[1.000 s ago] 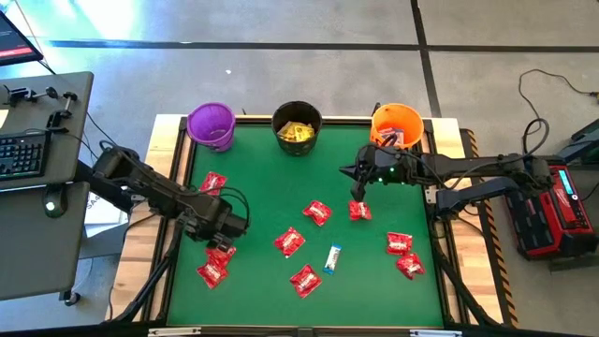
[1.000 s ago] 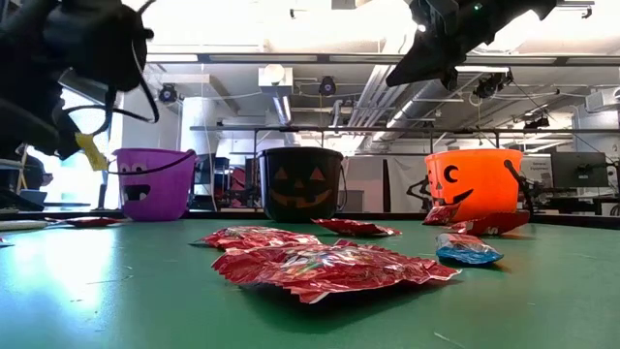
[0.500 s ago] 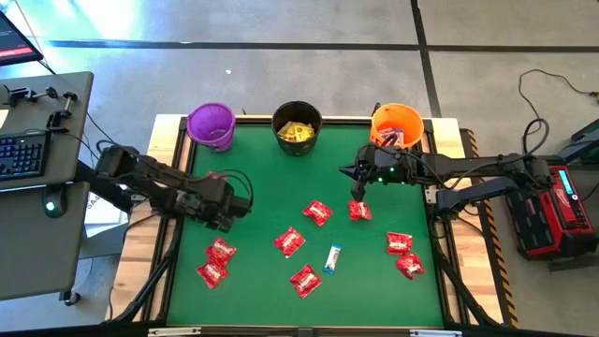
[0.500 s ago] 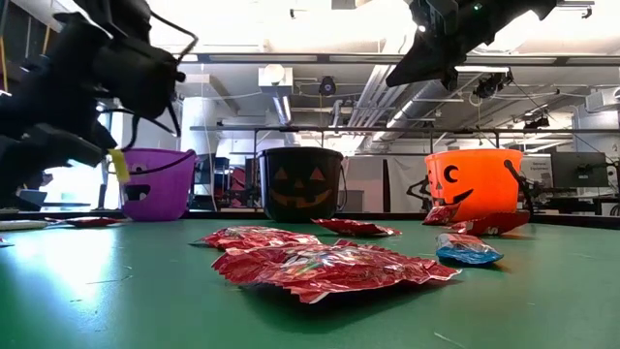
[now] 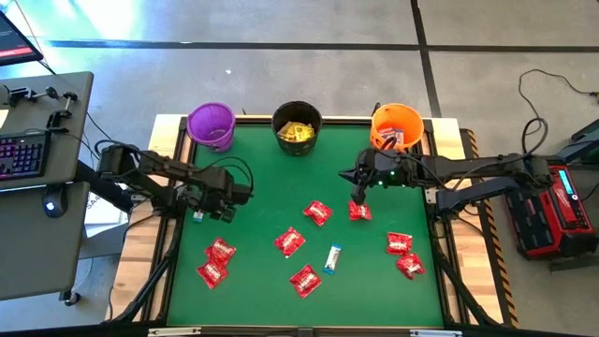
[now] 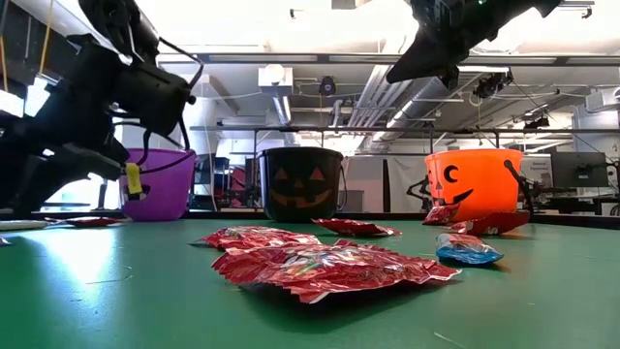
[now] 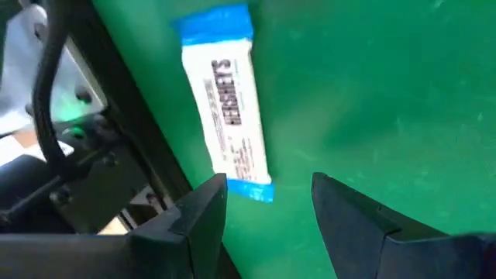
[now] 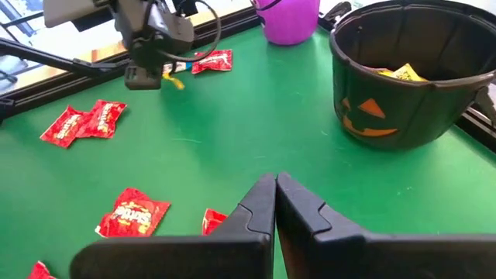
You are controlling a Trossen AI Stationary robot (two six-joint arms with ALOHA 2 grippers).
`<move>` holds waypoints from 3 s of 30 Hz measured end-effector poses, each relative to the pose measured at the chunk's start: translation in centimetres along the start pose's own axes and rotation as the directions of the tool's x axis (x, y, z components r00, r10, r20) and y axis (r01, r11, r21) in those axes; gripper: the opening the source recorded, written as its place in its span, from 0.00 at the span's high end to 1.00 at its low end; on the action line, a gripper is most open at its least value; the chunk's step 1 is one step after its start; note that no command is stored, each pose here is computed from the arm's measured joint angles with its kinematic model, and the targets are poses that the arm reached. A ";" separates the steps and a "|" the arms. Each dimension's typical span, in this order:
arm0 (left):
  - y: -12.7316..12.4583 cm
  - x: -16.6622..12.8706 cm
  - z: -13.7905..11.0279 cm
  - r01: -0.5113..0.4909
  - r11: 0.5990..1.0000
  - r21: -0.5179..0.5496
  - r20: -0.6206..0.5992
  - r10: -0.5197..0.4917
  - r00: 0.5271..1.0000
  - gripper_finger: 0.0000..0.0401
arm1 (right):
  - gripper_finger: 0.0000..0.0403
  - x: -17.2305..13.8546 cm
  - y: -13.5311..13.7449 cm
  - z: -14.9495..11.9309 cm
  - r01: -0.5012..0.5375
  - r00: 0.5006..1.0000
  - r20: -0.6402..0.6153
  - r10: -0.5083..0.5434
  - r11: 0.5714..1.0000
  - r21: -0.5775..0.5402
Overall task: Sort candy by brand, put in halloween buckets
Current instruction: Put the blue chocolate bar into the orange bucket
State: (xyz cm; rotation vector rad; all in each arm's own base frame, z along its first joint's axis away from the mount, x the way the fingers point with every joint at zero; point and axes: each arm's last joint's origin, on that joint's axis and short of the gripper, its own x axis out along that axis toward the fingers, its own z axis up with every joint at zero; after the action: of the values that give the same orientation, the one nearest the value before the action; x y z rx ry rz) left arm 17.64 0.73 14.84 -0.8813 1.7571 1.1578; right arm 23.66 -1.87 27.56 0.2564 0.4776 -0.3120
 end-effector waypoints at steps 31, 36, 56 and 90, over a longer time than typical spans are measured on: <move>1.7 1.7 6.6 0.004 1.000 -0.017 -0.117 -0.006 0.993 0.56 | 1.00 0.0 0.0 0.0 0.001 1.000 0.001 -0.001 1.000 0.016; 1.9 1.8 7.0 0.029 0.999 0.019 -0.123 -0.026 0.992 0.61 | 1.00 0.0 0.0 0.0 0.002 1.000 0.001 -0.002 1.000 0.017; 1.1 -0.2 6.0 0.180 0.963 0.201 -0.004 -0.183 0.983 1.00 | 1.00 0.0 0.0 0.0 0.002 1.000 -0.001 -0.002 1.000 -0.002; -3.9 -15.6 5.8 0.720 0.437 0.540 0.445 -0.874 0.197 1.00 | 0.93 0.0 0.0 0.0 0.001 1.000 0.003 -0.002 0.995 0.096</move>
State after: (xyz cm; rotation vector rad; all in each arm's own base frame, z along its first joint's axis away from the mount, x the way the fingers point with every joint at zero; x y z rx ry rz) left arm 28.91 6.56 26.34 -0.8874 0.5300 0.3996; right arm 23.68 -1.93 27.58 0.3488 0.4602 -0.3371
